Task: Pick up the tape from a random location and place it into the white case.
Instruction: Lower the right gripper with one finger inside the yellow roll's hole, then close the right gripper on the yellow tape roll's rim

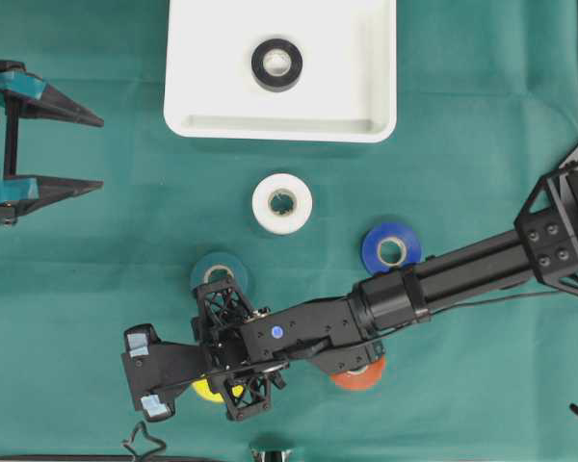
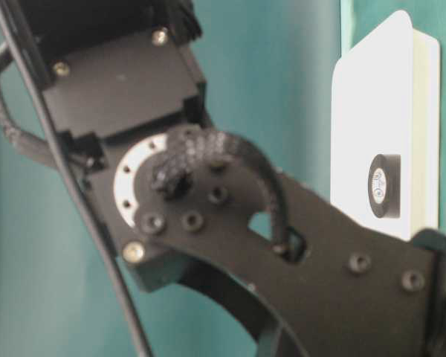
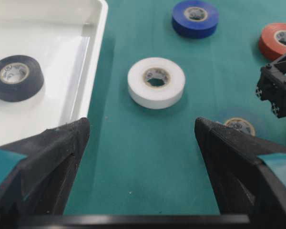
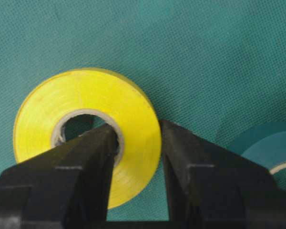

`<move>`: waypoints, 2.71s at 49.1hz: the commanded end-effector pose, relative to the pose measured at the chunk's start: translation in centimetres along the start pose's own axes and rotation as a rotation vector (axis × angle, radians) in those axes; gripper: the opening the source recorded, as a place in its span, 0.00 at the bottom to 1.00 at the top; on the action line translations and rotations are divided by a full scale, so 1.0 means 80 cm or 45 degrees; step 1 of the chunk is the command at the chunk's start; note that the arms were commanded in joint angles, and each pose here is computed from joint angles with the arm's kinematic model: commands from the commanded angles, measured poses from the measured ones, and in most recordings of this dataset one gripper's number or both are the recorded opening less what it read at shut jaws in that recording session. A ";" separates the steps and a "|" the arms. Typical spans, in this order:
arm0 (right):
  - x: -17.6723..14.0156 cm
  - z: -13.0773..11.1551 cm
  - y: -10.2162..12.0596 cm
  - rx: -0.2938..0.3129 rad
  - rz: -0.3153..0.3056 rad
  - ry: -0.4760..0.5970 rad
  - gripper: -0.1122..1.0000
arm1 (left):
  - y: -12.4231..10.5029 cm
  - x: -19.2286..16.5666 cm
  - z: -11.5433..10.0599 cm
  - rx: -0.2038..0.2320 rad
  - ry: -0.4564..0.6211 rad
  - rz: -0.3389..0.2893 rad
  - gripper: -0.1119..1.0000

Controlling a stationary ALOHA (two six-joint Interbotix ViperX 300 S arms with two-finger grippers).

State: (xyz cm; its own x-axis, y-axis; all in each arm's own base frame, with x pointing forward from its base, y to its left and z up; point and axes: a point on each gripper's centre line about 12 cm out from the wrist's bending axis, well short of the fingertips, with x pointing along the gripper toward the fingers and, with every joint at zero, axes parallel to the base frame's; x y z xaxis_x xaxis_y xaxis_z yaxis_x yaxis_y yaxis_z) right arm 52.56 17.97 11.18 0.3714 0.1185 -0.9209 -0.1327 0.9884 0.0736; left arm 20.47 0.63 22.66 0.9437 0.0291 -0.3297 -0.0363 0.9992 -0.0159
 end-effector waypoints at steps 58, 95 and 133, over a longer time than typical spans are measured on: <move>-0.265 0.057 -0.001 0.020 -0.060 -0.066 0.36 | 0.002 -0.001 0.009 0.007 -0.024 0.009 0.98; -0.311 0.058 0.005 0.010 -0.092 -0.026 0.36 | 0.002 -0.001 0.008 0.007 -0.020 0.009 0.98; -0.311 0.059 0.005 0.010 -0.095 -0.031 0.36 | 0.002 -0.001 0.008 0.003 -0.018 0.009 0.97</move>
State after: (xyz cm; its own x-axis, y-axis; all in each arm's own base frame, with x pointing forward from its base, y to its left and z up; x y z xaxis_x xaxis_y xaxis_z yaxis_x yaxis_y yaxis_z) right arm 48.75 16.19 31.68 0.3171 0.0204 -0.9482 -0.0963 0.9953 -0.0108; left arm 20.35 0.72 22.71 0.9430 0.0333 -0.3311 -0.0388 0.9992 -0.0101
